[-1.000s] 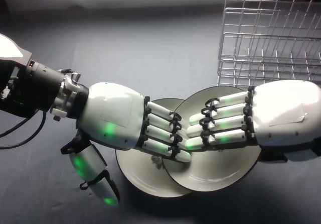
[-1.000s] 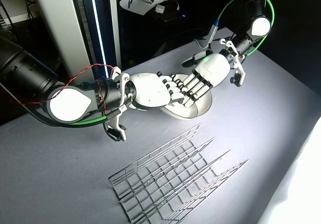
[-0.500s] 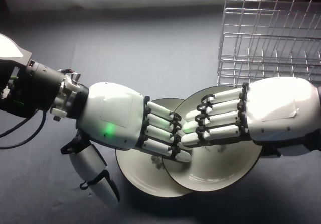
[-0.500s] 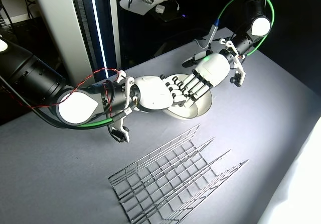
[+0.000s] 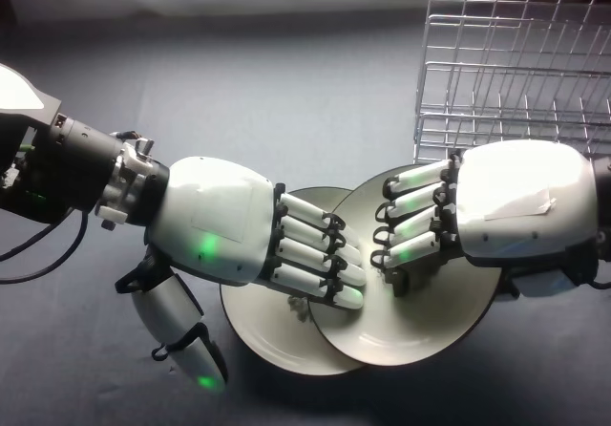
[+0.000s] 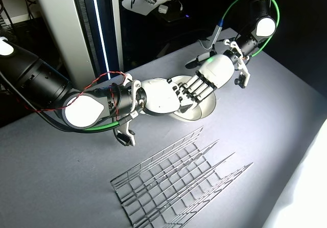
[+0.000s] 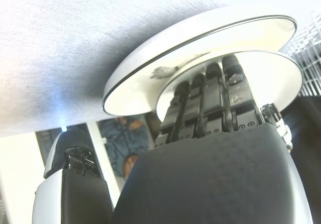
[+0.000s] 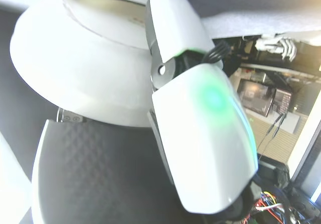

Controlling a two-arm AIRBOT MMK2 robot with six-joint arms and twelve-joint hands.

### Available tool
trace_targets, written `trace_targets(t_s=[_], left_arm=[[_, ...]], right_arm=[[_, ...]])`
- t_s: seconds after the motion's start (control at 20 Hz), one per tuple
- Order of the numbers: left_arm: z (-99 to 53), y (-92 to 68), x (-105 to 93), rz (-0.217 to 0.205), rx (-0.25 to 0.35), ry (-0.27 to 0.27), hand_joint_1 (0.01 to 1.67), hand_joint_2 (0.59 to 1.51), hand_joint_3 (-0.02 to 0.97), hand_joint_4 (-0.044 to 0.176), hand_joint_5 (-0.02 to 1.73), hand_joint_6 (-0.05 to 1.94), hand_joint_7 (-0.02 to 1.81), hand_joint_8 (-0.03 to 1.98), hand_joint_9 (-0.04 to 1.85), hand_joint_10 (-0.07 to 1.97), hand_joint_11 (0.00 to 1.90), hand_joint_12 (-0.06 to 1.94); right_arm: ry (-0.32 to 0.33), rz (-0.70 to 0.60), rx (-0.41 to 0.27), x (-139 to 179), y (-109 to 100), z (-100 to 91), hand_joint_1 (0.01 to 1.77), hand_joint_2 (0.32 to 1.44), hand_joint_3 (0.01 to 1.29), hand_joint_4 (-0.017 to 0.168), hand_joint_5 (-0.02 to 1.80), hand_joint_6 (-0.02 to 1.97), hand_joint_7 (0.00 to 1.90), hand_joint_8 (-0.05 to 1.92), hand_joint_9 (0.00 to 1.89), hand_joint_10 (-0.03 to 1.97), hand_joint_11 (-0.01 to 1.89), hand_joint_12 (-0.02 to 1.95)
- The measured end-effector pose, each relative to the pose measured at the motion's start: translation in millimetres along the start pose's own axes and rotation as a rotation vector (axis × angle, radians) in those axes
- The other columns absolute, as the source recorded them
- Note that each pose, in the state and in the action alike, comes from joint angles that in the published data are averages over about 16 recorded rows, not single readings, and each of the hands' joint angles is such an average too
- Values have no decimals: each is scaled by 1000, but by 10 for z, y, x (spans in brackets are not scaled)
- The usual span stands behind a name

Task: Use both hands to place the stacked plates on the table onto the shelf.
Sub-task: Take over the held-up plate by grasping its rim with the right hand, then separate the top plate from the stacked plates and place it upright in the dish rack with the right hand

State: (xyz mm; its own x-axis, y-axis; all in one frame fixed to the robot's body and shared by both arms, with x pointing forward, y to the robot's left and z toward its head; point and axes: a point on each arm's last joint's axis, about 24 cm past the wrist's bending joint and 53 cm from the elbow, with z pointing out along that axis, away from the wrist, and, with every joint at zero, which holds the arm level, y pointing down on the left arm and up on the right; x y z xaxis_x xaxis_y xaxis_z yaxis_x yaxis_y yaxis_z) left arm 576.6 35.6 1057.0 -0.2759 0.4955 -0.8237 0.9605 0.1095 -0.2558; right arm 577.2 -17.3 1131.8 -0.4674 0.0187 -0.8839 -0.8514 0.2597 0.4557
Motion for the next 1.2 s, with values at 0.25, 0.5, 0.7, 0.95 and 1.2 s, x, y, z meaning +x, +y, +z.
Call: trace_targets(t_s=[0.25,0.5,0.7,0.95,1.2], left_arm=[[-65,30,-61,-4,-19,-11,17,1047,20,-7,45,-39,29,-15,74,-10,15,207],[-301,151,-224,-26,-81,-50,17,1052,20,-3,68,-23,59,-5,78,-2,14,214],[-583,242,-427,-51,-137,-103,17,1055,20,-1,87,-11,84,2,82,6,14,227],[-1026,345,-687,-90,-212,-187,18,1059,20,0,113,3,102,12,80,10,13,231],[-1418,381,-859,-136,-259,-267,18,1061,20,-2,118,7,99,13,75,10,13,227]], right_arm=[[-11,-5,-11,-43,30,22,1238,1136,15,-3,449,903,493,808,440,958,361,1710],[-26,-22,-24,-137,75,44,1190,1130,12,-1,516,1136,544,1151,555,1116,479,1778],[-45,-36,-31,-263,131,66,1208,1126,12,-1,553,1203,576,1276,599,1256,499,1802],[-84,-49,-38,-485,238,91,1239,1133,13,0,601,1288,632,1297,629,1429,487,1828],[-140,-44,-38,-750,369,89,1261,1142,13,0,642,1397,680,1308,652,1564,508,1836]])
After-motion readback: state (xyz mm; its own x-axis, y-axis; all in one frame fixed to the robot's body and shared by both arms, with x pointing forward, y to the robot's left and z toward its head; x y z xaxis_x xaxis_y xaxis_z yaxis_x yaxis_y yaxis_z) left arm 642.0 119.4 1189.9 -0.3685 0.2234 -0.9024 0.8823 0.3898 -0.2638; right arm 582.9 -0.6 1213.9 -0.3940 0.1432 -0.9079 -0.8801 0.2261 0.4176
